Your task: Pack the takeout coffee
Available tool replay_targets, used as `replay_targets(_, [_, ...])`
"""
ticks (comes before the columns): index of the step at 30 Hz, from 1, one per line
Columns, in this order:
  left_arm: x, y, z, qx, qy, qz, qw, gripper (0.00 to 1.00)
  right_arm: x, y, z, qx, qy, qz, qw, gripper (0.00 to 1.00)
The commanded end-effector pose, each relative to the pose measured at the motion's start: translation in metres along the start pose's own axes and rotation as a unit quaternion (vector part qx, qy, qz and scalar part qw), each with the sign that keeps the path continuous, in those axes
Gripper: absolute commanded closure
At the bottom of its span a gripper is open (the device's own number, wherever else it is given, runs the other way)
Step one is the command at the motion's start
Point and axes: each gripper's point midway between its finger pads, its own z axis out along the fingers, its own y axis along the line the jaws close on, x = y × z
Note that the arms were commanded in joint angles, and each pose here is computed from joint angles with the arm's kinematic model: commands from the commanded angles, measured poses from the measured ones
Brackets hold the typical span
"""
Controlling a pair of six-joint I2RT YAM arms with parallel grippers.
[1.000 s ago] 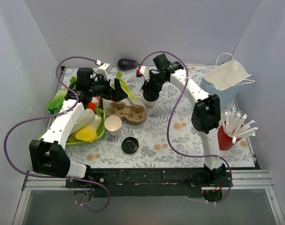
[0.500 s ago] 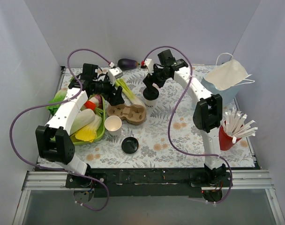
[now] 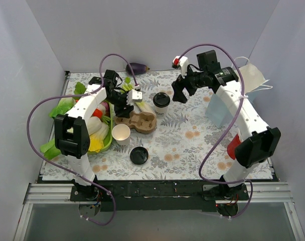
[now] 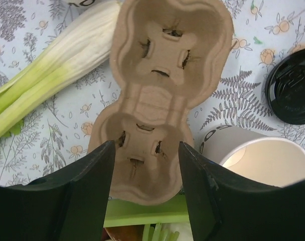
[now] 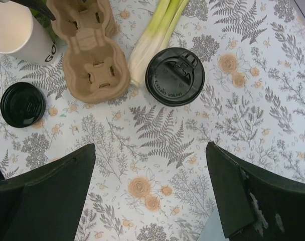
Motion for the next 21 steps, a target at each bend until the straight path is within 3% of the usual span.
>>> replay_targets(1, [0.000, -0.004, 0.005, 0.011, 0.028, 0.085, 0.996, 0.49, 0.030, 0.010, -0.014, 0.000, 0.014, 0.032, 0.999, 0.02])
replay_targets(9, [0.005, -0.011, 0.028, 0.017, 0.058, 0.114, 0.992, 0.58, 0.043, 0.003, -0.026, 0.007, 0.011, 0.053, 0.998, 0.02])
replay_targets(21, [0.014, -0.003, 0.045, 0.001, 0.067, 0.118, 0.991, 0.58, 0.048, -0.003, -0.026, 0.001, 0.006, 0.072, 0.997, 0.02])
